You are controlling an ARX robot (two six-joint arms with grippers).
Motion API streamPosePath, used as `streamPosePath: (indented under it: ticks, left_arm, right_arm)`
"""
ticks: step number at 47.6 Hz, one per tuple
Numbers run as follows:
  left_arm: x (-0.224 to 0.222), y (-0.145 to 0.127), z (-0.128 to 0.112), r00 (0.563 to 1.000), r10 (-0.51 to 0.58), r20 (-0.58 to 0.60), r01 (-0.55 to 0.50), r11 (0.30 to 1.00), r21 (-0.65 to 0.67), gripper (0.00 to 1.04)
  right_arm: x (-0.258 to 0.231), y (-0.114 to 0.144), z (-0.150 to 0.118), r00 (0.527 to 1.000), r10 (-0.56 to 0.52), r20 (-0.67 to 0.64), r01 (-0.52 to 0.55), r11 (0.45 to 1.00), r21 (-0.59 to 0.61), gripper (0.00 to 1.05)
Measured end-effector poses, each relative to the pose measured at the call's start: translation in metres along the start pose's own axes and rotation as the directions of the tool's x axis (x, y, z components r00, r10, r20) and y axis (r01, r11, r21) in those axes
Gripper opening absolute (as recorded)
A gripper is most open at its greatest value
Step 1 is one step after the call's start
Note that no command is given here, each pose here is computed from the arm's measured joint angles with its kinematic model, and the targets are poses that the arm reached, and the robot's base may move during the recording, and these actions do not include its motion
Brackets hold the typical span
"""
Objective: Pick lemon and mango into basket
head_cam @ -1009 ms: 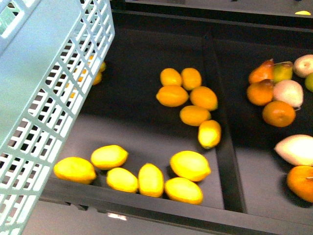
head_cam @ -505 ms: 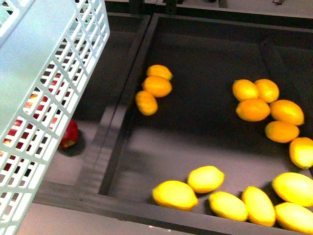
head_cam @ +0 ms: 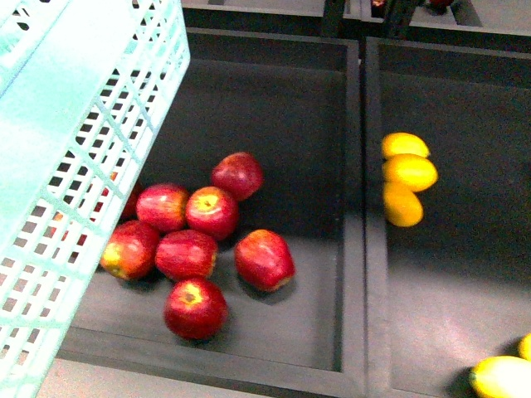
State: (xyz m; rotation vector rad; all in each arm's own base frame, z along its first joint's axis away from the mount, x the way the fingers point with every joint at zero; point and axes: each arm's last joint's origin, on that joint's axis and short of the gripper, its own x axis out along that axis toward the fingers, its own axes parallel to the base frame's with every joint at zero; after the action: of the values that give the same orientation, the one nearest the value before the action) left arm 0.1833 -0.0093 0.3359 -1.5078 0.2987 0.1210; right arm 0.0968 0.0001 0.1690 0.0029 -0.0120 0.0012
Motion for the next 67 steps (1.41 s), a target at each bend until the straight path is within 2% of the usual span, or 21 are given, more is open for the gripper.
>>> streamPosePath:
  ticks: [16, 18, 21, 23, 25, 30, 40, 49, 54, 60, 67]
  left_arm:
    - [0.0, 0.0, 0.002, 1.0, 0.002, 0.023, -0.002, 1.0, 0.002, 0.28]
    - [0.001, 0.0, 0.002, 0.999, 0.032, 0.036, -0.034, 0.999, 0.033, 0.28]
    - [0.001, -0.005, 0.001, 0.986, 0.163, 0.029, -0.165, 0.977, 0.137, 0.28]
    - [0.003, -0.008, -0.001, 0.97, 0.244, 0.01, -0.239, 0.939, 0.248, 0.28]
    - [0.007, -0.009, -0.003, 0.958, 0.288, -0.007, -0.27, 0.909, 0.318, 0.28]
    - [0.025, -0.008, -0.012, 0.939, 0.34, -0.057, -0.272, 0.833, 0.481, 0.28]
    - [0.063, -0.019, -0.031, 0.939, 0.33, -0.091, -0.226, 0.797, 0.56, 0.28]
    - [0.102, -0.043, -0.07, 0.932, 0.284, -0.225, -0.103, 0.803, 0.587, 0.28]
    - [0.129, -0.053, -0.108, 0.897, 0.254, -0.361, -0.007, 0.825, 0.565, 0.27]
    - [0.15, -0.053, -0.149, 0.843, 0.247, -0.478, 0.047, 0.851, 0.524, 0.27]
    - [0.159, -0.05, -0.174, 0.804, 0.26, -0.535, 0.072, 0.85, 0.522, 0.27]
  right_arm:
    - [0.0, 0.0, 0.0, 1.0, 0.006, 0.001, -0.006, 1.0, 0.0, 0.96]
    - [0.0, 0.0, 0.0, 1.0, 0.005, 0.0, -0.005, 1.0, 0.0, 0.96]
    - [0.0, 0.0, 0.0, 1.0, 0.003, 0.001, -0.003, 1.0, 0.0, 0.96]
    - [0.0, 0.0, 0.0, 1.0, 0.003, 0.001, -0.003, 1.0, 0.0, 0.96]
    - [0.0, 0.0, 0.0, 1.0, 0.003, 0.001, -0.003, 1.0, 0.0, 0.96]
    - [0.0, 0.0, 0.0, 1.0, 0.003, 0.001, -0.003, 1.0, 0.0, 0.96]
    - [0.0, 0.0, 0.0, 1.0, 0.002, 0.001, -0.002, 1.0, 0.0, 0.96]
    - [0.0, 0.0, 0.0, 1.0, 0.0, 0.001, 0.0, 1.0, 0.0, 0.96]
    - [0.0, 0.0, 0.0, 1.0, 0.0, 0.001, 0.0, 1.0, 0.0, 0.96]
    - [0.0, 0.0, 0.0, 1.0, 0.0, 0.001, 0.0, 1.0, 0.0, 0.96]
    - [0.0, 0.0, 0.0, 1.0, 0.0, 0.001, 0.0, 1.0, 0.0, 0.96]
